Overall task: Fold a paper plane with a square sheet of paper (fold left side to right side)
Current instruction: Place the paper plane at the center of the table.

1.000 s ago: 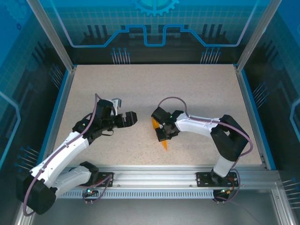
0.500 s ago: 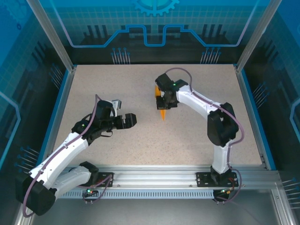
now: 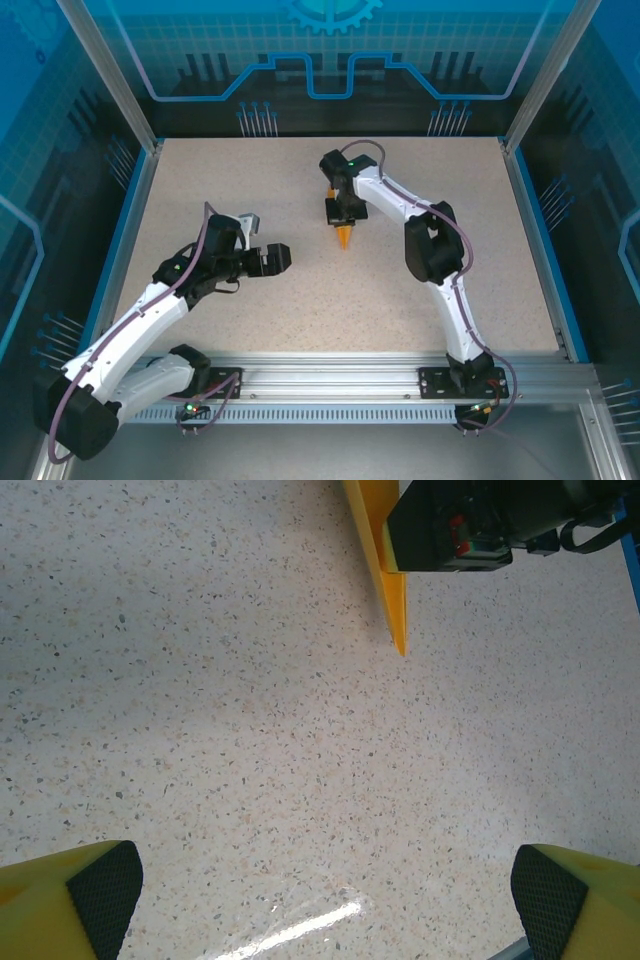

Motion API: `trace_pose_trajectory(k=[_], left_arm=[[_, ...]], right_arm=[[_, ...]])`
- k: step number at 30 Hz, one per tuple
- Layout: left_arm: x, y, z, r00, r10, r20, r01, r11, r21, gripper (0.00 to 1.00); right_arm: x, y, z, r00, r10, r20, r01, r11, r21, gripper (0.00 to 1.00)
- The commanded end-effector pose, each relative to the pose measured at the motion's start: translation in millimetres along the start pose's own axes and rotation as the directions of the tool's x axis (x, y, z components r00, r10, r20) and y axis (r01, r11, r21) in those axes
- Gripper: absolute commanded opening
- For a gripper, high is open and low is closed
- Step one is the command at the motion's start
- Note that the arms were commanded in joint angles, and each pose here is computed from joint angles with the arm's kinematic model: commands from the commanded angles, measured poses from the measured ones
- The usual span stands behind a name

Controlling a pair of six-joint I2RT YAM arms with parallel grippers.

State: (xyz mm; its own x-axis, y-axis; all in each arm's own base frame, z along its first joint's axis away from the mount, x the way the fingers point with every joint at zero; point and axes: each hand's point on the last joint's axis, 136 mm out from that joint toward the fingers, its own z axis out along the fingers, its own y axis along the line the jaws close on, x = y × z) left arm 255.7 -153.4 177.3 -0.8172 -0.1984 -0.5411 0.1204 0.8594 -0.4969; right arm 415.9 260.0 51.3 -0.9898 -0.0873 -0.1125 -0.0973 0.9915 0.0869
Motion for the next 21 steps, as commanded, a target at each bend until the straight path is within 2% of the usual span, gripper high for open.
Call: trace_pose_trajectory(k=[1, 8, 11, 21], left_arm=[[4, 1, -2, 1.0, 0.008, -0.02, -0.008, 1.0, 0.0, 0.99], [5, 2, -1, 1.0, 0.001, -0.025, -0.001, 1.0, 0.002, 0.99], [5, 2, -2, 1.0, 0.003, -0.026, -0.003, 1.0, -0.001, 0.99], [6, 3, -2, 1.0, 0.005, -0.027, -0.005, 1.0, -0.006, 0.99]], right_arm=[[6, -9, 10, 0.998, 0.013, -0.056, -0.011, 0.999, 0.031, 0.05], [10, -6, 26, 0.996, 0.019, -0.084, -0.018, 1.0, 0.018, 0.08], [11, -5, 29, 0.996, 0.019, -0.088, -0.018, 1.0, 0.013, 0.13], [10, -4, 22, 0.998, 0.009, -0.068, -0.007, 1.0, 0.026, 0.17]])
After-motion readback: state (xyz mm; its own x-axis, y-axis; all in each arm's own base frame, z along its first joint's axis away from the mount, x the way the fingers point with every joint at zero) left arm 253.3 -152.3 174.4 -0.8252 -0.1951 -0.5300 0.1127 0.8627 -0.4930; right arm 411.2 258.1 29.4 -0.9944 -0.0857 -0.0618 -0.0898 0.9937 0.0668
